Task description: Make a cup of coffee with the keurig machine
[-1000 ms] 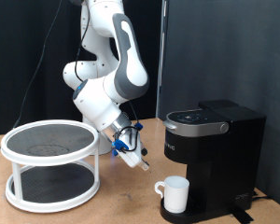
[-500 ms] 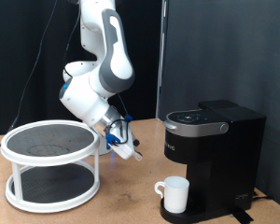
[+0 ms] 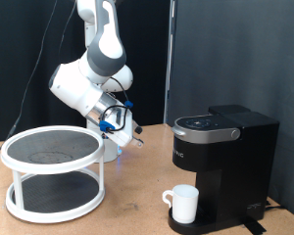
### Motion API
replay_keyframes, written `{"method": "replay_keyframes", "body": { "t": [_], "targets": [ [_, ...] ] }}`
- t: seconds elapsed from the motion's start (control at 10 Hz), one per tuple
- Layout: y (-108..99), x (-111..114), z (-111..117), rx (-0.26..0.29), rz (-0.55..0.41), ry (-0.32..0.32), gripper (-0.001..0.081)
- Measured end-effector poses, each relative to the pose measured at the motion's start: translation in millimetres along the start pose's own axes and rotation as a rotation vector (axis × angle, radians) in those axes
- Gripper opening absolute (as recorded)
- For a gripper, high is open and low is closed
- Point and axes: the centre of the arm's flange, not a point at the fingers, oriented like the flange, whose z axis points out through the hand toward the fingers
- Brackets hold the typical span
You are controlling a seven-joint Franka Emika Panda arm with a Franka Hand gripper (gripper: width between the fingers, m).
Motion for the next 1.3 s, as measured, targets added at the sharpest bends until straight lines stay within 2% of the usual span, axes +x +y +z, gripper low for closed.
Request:
{"method": "replay_keyframes", "body": {
  "t": [0.1, 0.2, 0.3, 0.4, 0.7, 1.1, 1.3],
  "targets": [
    [2.6, -0.3, 1.2, -0.022, -0.002, 0.001, 0.0734],
    [11.4, -4.6, -0.4, -0.079, -0.009, -0.008, 0.0734],
    [21.7, -11.3, -7.6, -0.128, -0.016, -0.027, 0.0734],
    [30.6, -17.6, -16.2, -0.150, -0.029, -0.051, 0.0734],
    [58.5, -37.0, -42.5, -0.176, -0.075, -0.102, 0.0734],
    [95.7, -69.1, -78.1, -0.184, -0.083, -0.181, 0.0734],
    [111.7, -80.1, -91.9, -0.211, -0.052, -0.196, 0.0734]
  ]
}}
